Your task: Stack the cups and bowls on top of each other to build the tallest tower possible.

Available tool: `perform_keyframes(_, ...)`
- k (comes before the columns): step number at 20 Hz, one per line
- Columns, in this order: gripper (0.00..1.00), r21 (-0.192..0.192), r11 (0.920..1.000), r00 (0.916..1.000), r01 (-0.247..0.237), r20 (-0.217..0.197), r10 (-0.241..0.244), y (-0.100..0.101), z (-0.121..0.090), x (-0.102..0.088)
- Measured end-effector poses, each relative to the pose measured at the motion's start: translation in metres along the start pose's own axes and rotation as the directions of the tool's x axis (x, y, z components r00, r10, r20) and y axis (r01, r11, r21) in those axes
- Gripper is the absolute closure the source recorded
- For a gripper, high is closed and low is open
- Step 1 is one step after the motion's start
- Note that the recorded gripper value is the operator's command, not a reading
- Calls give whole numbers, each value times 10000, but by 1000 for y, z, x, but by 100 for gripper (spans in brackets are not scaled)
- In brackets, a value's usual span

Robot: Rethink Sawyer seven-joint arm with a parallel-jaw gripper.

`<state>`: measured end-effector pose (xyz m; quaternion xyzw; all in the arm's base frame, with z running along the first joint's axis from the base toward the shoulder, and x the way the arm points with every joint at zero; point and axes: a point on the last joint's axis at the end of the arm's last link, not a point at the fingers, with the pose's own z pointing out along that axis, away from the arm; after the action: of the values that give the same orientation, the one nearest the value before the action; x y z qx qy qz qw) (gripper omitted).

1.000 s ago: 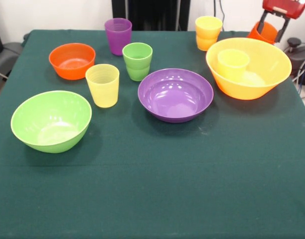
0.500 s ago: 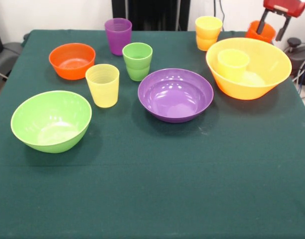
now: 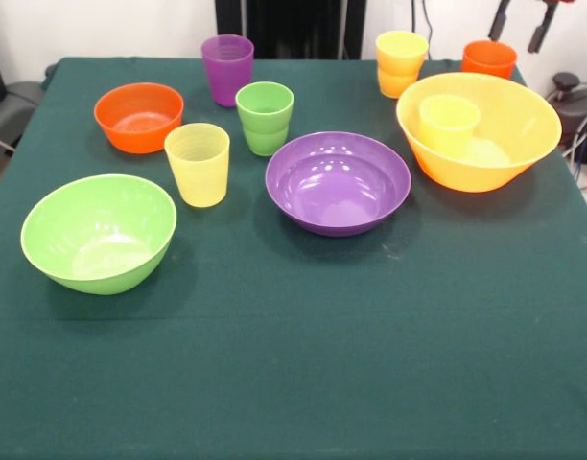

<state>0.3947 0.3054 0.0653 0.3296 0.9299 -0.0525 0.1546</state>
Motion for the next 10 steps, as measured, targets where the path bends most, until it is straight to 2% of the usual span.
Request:
perform_keyframes(5,0,-108,9994,9995,-325,-13,325,-4,-10,-16)
perform_keyframes(10,0,-141,9990,9991,-419,-65,418,-4,-11,-19)
